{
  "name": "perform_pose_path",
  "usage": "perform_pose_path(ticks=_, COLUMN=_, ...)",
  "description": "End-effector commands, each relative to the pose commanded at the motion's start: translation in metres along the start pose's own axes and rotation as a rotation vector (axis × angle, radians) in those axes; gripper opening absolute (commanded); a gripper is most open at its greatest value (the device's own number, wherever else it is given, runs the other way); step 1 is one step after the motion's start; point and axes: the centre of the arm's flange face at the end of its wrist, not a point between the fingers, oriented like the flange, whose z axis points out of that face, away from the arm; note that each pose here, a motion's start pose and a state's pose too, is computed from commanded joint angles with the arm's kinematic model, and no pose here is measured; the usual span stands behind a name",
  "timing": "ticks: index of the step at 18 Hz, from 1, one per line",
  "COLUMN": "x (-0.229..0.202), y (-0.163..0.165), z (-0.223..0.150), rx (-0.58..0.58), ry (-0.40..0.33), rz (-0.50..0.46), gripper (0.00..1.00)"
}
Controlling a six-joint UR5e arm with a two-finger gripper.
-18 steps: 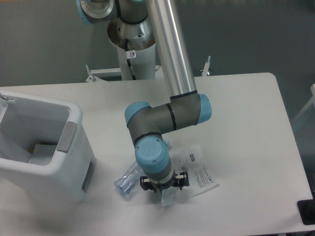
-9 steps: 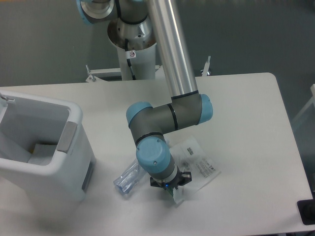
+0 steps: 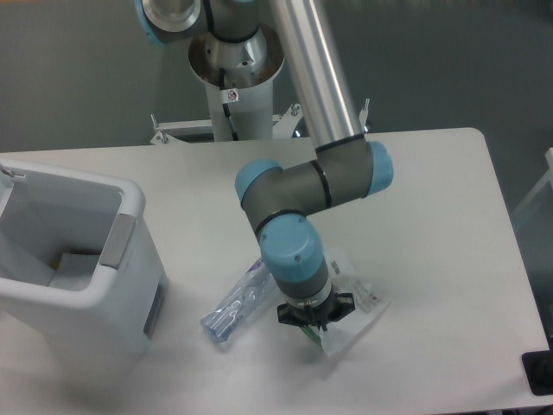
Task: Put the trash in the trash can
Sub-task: 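Lift the packet and carry it over the white trash bin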
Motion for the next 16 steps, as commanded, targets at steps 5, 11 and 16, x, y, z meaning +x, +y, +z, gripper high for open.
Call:
perform_pose_path(ticks=5, x=0.001, y=-0.016, z=-0.083, rx=0.168, ry=0.127, rz=-0.023, gripper=0.00)
perform_pose_path(ticks=11, x=0.022, y=-0.005, z=-0.199, rx=0.354, ry=0.267, rz=-0.036, gripper=0.00)
perform_pose_path(ticks=16, x=0.052, y=0.020, z=-0.291, rx=0.486, ry=0.387, rz=-0.023, gripper=0.00)
